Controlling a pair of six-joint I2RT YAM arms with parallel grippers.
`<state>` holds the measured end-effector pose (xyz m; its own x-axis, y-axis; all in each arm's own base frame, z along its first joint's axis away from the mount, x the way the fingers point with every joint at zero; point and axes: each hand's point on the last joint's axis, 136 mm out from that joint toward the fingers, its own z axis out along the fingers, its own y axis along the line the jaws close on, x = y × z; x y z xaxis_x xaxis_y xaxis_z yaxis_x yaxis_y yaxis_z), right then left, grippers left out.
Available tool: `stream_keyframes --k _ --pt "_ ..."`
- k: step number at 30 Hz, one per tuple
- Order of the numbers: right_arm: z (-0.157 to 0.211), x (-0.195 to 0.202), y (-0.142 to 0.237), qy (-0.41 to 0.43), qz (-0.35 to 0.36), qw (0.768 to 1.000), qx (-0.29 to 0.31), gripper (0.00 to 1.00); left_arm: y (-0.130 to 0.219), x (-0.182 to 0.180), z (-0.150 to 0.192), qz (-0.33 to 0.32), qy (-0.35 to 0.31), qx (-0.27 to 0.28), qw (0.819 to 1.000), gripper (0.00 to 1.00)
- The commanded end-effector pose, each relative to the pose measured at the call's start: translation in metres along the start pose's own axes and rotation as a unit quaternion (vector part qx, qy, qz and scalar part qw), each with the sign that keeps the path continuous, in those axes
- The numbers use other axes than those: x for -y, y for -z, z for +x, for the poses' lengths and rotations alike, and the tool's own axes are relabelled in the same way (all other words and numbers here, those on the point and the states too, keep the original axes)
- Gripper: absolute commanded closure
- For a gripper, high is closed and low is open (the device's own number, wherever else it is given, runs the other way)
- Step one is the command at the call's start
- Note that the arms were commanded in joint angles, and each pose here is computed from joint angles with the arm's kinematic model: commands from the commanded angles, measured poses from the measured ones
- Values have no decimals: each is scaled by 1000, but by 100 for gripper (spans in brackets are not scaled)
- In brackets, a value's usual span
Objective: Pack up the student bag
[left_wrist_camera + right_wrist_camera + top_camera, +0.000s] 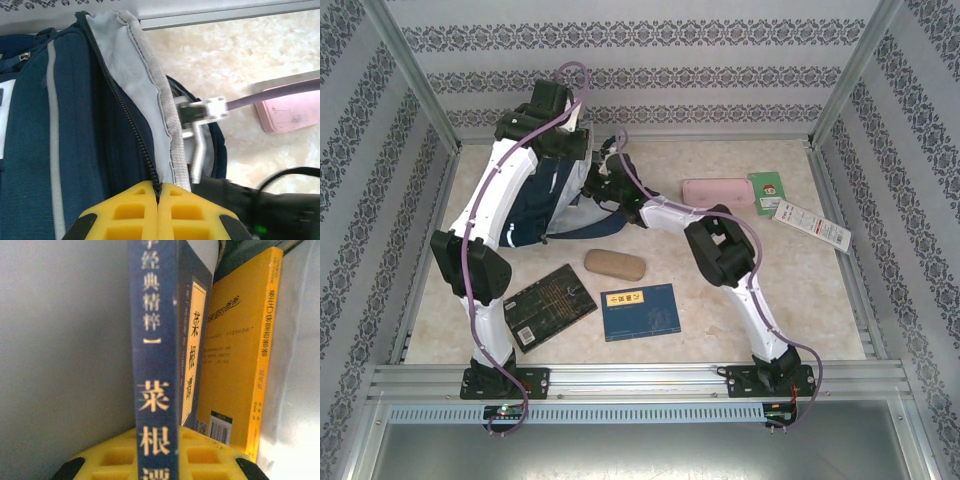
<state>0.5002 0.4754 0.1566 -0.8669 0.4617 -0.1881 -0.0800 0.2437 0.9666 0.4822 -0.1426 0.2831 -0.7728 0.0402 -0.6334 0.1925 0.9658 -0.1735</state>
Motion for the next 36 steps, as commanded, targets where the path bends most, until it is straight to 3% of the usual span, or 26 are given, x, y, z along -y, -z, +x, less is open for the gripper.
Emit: stream_keyframes --k 1,8,16,22,26,29,31,36 --pt "6 -5 -21 -3 -3 1000 15 100 53 26 -37 57 2 82 995 100" --pt "19 28 -48 12 73 997 10 100 51 31 -36 70 8 78 994 100" --pt "21 46 -40 21 132 991 -20 62 49 28 -36 70 9 76 995 100" --pt "7 44 -13 60 180 982 -11 56 47 24 -36 64 11 75 995 100" --pt "4 58 -6 50 200 978 -16 64 46 25 -35 67 13 74 995 100" --pt "7 63 -8 47 198 979 -19 89 44 26 -35 72 15 72 995 100" --pt "10 66 -13 43 193 980 -23 100 44 28 -35 78 17 71 994 100" --pt "19 68 -34 17 161 986 -48 100 42 35 -31 99 20 64 993 100"
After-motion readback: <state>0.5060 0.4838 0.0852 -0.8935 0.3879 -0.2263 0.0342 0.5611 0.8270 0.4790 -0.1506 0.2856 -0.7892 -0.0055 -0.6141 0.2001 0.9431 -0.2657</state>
